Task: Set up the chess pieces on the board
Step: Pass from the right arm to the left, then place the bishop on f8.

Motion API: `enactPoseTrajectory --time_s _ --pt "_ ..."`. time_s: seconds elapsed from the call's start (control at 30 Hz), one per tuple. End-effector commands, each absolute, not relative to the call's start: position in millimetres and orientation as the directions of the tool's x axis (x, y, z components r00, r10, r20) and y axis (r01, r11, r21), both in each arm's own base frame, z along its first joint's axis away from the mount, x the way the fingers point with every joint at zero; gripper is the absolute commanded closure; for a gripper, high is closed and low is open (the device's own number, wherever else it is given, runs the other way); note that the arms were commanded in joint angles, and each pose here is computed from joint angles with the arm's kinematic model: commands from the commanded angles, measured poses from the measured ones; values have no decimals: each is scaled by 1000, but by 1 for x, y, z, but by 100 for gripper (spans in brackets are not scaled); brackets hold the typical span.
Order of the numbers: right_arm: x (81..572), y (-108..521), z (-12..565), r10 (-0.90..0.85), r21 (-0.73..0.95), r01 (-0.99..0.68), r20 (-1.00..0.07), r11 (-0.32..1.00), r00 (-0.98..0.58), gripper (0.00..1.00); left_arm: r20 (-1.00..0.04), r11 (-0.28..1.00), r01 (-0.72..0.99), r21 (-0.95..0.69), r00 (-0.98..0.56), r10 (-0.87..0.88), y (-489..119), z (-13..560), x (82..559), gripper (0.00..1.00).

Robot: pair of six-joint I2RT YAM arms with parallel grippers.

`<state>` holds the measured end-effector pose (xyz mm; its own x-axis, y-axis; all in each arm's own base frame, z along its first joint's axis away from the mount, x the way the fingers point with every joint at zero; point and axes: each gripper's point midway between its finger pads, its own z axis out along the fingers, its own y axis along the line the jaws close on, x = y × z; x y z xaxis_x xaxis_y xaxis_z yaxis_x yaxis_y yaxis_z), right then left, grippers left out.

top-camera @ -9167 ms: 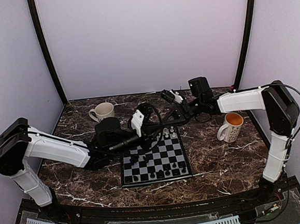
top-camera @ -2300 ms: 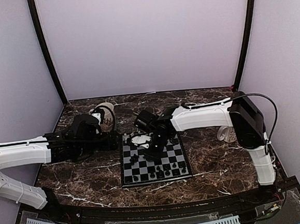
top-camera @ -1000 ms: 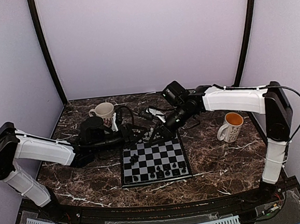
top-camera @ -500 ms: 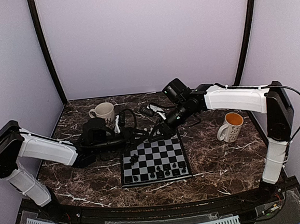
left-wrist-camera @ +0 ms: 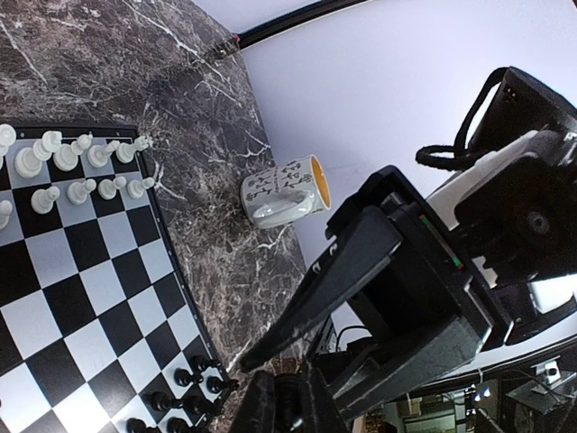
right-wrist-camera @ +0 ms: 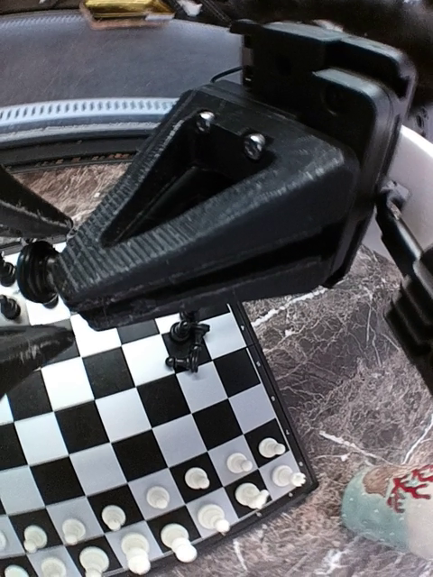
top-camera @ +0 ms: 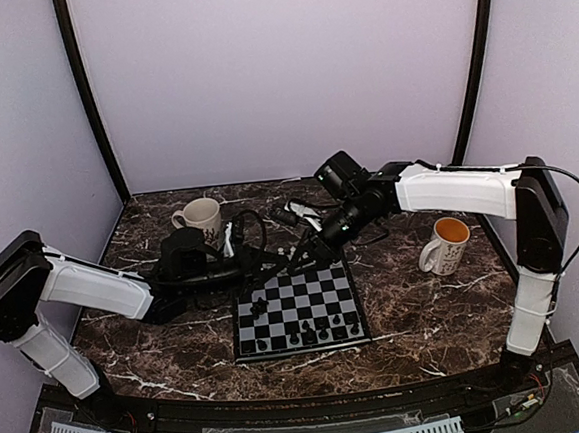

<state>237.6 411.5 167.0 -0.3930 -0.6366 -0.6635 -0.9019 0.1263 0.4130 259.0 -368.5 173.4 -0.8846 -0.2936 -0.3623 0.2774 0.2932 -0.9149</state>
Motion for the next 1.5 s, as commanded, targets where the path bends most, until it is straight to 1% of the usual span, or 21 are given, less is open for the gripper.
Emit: enactPoseTrajectory --time_s 0.0,0.13,0.2,0.27,0.4,0.53,0.63,0.93,1.1,1.33,1.47 --pt "243 397 189 -619 328 -937 -712 124 -331 64 -477 332 386 -861 -839 -261 -367 197 259 100" --pt "249 371 198 -585 304 -942 -741 144 -329 62 -610 490 471 -734 -774 -169 -356 202 263 100" --pt "256 355 199 -566 297 -940 -752 167 -338 61 -671 557 521 -646 -736 -89 -349 203 263 100" --pt "264 339 197 -545 292 -938 -764 187 -346 61 -723 596 587 -548 -690 14 -344 203 260 100" --pt "274 314 190 -506 296 -929 -779 223 -370 61 -731 635 667 -389 -643 228 -331 187 242 100" --pt "273 299 184 -495 257 -935 -796 245 -348 61 -737 613 756 -230 -546 398 -329 177 217 100" --pt "276 292 188 -490 220 -939 -808 264 -327 61 -729 578 804 -138 -478 491 -332 166 201 100" --pt "276 289 180 -490 239 -936 -802 258 -340 61 -659 496 865 -67 -412 629 -338 124 175 100" --pt "277 289 179 -489 245 -933 -800 263 -348 61 -620 499 865 -46 -416 665 -339 108 175 100" --pt "277 288 177 -490 247 -933 -799 261 -349 60 -610 487 872 -60 -418 674 -346 96 172 100" --pt "277 288 175 -492 252 -932 -796 261 -353 60 -576 487 871 -58 -428 697 -346 81 169 100"
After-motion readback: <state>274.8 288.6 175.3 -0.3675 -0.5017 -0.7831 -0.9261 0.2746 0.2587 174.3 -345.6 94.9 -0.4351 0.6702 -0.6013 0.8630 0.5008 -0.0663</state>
